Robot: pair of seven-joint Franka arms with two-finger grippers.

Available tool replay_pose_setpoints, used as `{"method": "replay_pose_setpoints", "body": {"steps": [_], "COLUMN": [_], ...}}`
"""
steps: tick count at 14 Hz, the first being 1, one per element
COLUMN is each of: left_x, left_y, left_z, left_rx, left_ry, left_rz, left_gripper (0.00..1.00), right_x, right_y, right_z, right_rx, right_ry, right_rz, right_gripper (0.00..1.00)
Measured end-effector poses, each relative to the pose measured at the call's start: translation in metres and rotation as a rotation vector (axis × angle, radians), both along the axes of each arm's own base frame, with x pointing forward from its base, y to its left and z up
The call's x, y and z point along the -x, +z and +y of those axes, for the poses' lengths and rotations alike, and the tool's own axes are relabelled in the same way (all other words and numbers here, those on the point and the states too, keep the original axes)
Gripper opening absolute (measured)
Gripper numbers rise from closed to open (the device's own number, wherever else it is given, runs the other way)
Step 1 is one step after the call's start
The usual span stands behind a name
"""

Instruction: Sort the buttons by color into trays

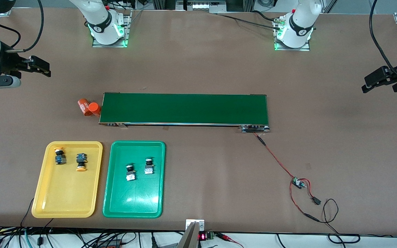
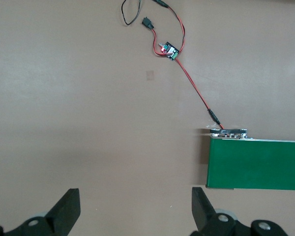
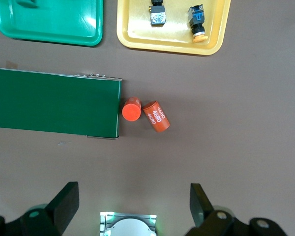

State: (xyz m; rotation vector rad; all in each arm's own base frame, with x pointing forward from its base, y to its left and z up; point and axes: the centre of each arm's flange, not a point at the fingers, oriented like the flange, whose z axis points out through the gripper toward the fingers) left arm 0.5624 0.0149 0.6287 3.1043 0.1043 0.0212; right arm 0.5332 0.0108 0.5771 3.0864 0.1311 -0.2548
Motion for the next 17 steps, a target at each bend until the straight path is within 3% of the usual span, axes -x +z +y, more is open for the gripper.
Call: {"method": "replay_pose_setpoints", "body": {"steps": [9,17], "left_x": [0.005,0.005], "left_y": [-0.002,-0.002], "left_z": [0.002,0.004], "left_rx": [0.001,0.001], "left_ry": [0.003,0.007], "left_rz": [0.038,0.036], "left_gripper": [1.00,1.00], "right_x": [-0.003,-0.003], "right_y": [-0.002,-0.001], "right_z": [-0.021,0.018], "right_rx": [-0.001,-0.001], "right_ry": [-0.043,0.028], "right_rz": [0.002,-0.006], "right_gripper": [1.00,1.00]}}
